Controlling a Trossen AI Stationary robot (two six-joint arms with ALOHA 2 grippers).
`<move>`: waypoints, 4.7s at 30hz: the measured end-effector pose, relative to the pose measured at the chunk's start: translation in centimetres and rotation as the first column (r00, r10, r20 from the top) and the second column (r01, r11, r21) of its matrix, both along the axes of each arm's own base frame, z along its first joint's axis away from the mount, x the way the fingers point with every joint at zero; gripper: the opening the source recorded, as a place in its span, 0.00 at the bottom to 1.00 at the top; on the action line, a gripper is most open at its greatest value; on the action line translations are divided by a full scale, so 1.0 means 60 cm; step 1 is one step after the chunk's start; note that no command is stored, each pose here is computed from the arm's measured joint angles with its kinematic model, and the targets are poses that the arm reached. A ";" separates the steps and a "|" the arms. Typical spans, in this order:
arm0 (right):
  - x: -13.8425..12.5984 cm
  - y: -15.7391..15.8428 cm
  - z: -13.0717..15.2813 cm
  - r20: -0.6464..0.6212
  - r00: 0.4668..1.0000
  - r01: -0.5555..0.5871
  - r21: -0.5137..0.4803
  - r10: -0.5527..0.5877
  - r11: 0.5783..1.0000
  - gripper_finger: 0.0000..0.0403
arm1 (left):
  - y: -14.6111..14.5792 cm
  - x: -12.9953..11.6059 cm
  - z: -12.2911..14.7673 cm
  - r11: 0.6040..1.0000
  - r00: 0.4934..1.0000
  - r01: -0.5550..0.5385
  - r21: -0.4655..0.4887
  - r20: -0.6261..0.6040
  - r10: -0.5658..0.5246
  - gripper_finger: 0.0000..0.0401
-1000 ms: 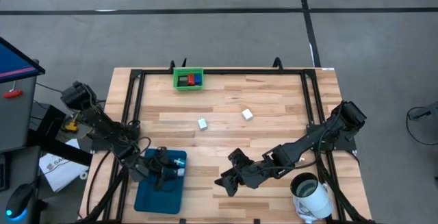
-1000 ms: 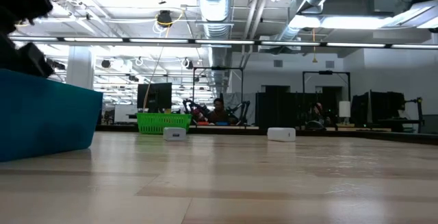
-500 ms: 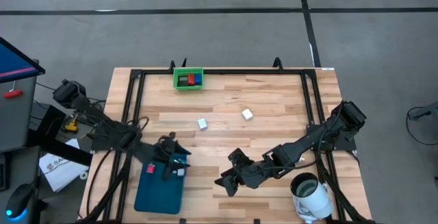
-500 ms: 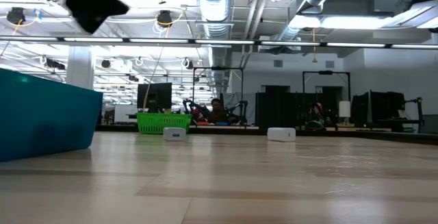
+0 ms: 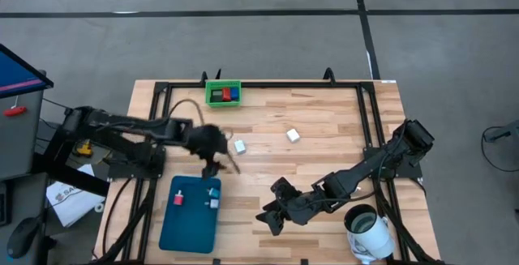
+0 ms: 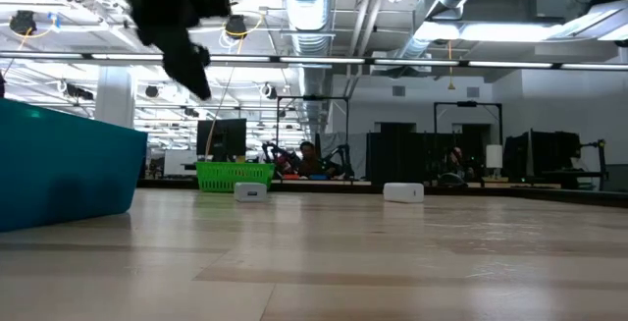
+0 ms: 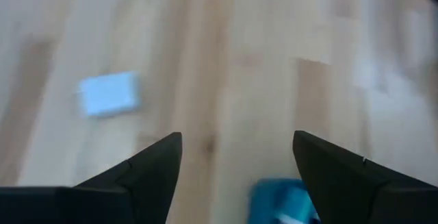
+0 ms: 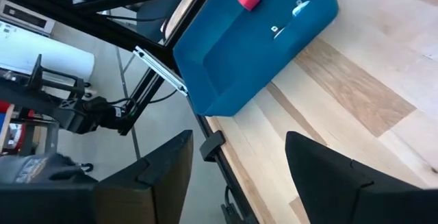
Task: Pick & Place Office items
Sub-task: Put the left white charger adapter into the blue bin, then put the white charger adapter into the blue bin
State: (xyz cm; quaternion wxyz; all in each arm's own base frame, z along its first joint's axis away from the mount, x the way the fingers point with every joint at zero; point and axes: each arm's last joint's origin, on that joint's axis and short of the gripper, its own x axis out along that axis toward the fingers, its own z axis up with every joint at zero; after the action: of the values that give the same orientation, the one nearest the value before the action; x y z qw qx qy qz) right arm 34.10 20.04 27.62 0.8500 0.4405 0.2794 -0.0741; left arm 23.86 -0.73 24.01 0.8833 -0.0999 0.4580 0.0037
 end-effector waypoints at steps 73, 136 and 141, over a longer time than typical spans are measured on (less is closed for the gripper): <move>-0.146 0.006 0.110 0.092 0.995 0.002 -0.360 0.034 0.933 0.43 | 0.167 0.116 -0.138 0.184 0.283 -0.953 -0.242 -0.487 0.826 0.39; -0.095 -0.078 0.109 0.117 0.952 0.303 -0.270 -0.281 0.914 0.43 | -0.225 -0.115 -0.091 0.657 0.711 -0.693 -0.297 -0.429 0.557 0.57; -0.113 -0.109 0.076 -0.131 0.927 0.305 -0.284 -0.351 0.909 0.43 | -0.229 -0.103 -0.074 0.686 0.793 -0.609 -0.398 -0.295 0.533 0.52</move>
State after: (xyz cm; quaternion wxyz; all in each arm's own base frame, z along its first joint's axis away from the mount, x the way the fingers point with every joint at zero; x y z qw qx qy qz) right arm 27.31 13.53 32.18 0.8466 0.3583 0.2645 -0.2914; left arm 17.68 -14.48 19.58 0.7467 -0.4496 0.4578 0.1752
